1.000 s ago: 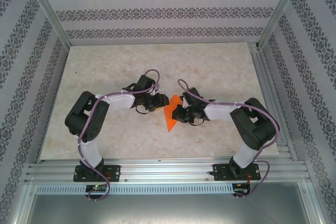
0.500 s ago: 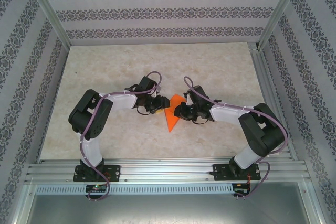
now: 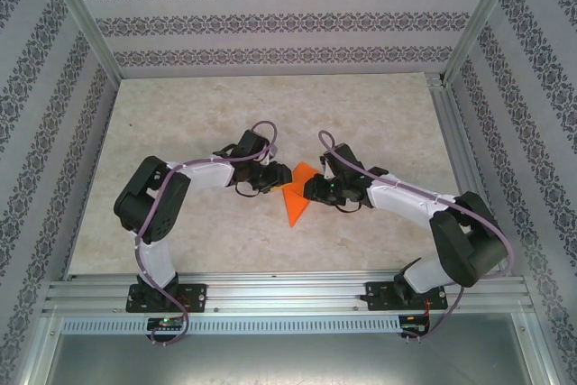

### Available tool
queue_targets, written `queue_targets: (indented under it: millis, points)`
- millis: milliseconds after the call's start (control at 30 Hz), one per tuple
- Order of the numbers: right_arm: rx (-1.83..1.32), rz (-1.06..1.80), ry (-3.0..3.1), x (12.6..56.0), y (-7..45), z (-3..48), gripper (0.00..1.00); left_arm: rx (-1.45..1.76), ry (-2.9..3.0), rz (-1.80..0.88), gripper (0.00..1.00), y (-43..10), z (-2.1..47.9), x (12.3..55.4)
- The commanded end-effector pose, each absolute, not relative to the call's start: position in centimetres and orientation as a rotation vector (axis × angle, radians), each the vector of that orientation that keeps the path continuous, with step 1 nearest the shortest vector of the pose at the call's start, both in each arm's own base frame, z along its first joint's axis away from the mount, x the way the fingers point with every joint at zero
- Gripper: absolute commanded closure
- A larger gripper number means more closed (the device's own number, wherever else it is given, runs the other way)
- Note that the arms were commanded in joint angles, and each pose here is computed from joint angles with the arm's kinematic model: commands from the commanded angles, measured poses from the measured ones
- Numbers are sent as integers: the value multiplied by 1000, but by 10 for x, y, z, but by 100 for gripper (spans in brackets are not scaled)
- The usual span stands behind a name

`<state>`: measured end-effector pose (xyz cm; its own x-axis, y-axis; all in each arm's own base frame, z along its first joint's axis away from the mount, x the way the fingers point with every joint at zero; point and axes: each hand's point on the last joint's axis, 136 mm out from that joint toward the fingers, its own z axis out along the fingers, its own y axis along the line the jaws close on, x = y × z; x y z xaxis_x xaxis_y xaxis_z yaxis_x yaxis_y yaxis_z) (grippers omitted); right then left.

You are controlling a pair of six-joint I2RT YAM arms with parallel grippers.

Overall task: Fold a paper plane with a square sheet of paper (pick it up from the middle)
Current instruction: Rotate the paper at the center of the table.

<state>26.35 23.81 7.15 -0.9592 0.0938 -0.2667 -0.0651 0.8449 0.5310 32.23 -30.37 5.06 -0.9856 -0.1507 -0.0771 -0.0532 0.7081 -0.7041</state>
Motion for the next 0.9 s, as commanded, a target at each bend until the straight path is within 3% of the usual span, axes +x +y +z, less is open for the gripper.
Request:
queue_targets:
  millis: [0, 267, 300, 433, 867]
  points:
    - [-50, 591, 2742, 264, 229, 84, 69, -188, 2704, -1170, 57, -302, 76, 325]
    - [-128, 169, 2767, 273, 244, 95, 63, -499, 2605, -897, 54, -190, 87, 334]
    - [-139, 111, 2776, 276, 249, 94, 56, -517, 2590, -877, 54, -180, 90, 332]
    - [-179, -108, 2803, 284, 264, 86, 56, -626, 2539, -853, 54, -145, 90, 325]
    - [-328, -472, 2836, 295, 295, 57, 55, -661, 2508, -862, 50, -114, 91, 310]
